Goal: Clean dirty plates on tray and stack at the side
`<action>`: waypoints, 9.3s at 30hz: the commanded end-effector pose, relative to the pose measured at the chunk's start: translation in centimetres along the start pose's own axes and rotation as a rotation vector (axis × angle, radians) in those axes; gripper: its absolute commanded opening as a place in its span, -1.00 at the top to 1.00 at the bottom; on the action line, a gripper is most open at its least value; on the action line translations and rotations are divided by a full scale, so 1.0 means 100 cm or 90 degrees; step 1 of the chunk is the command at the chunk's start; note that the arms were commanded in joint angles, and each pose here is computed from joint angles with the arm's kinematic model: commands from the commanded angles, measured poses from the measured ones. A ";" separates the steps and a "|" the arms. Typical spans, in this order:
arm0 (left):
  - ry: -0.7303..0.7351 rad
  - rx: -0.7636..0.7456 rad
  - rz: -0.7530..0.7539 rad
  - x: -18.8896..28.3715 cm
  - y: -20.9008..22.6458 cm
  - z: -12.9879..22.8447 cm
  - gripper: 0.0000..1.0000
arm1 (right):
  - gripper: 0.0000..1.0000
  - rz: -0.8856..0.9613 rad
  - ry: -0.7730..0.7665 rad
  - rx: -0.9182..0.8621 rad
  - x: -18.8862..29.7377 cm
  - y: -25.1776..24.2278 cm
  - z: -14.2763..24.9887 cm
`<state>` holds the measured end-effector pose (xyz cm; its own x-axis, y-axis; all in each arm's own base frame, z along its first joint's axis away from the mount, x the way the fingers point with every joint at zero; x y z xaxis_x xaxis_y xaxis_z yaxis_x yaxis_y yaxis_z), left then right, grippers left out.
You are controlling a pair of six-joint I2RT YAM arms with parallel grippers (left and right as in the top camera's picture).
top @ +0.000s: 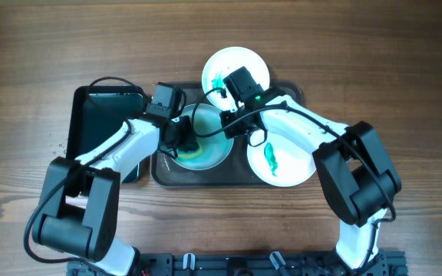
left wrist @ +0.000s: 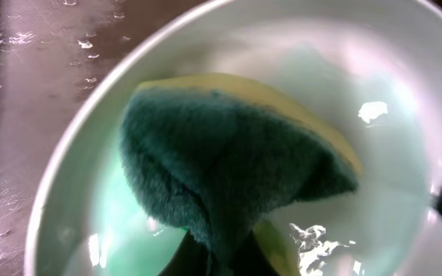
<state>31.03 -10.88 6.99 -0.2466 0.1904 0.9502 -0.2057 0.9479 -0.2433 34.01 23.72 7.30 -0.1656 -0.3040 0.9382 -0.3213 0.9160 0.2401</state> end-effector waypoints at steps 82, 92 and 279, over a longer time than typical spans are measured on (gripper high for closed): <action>-0.246 0.377 -0.126 0.132 0.127 -0.032 0.92 | 0.91 -0.017 -0.421 -0.456 0.171 -0.308 -0.042; -0.251 0.376 -0.124 0.132 0.126 -0.033 0.92 | 0.85 0.047 -0.347 -0.535 0.126 -0.351 -0.014; -0.300 0.325 -0.132 0.130 0.111 -0.049 0.92 | 0.91 0.195 -0.377 0.279 0.110 -0.012 -0.088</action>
<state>30.49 3.26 18.89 -0.5582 -0.2298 0.7972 -0.6626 0.7018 -0.2617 41.20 21.65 15.99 -0.6307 -0.3327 0.7011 -0.5029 0.8633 -0.0428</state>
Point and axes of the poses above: each gripper's point midway between its finger pads, its own x axis back along the fingers, its own y axis along the line the jaws close on, z = x × y, the point moved 7 cm from there along x, back along the fingers, and after that the axes turned 1 degree about -x, right-handed, at the moved point
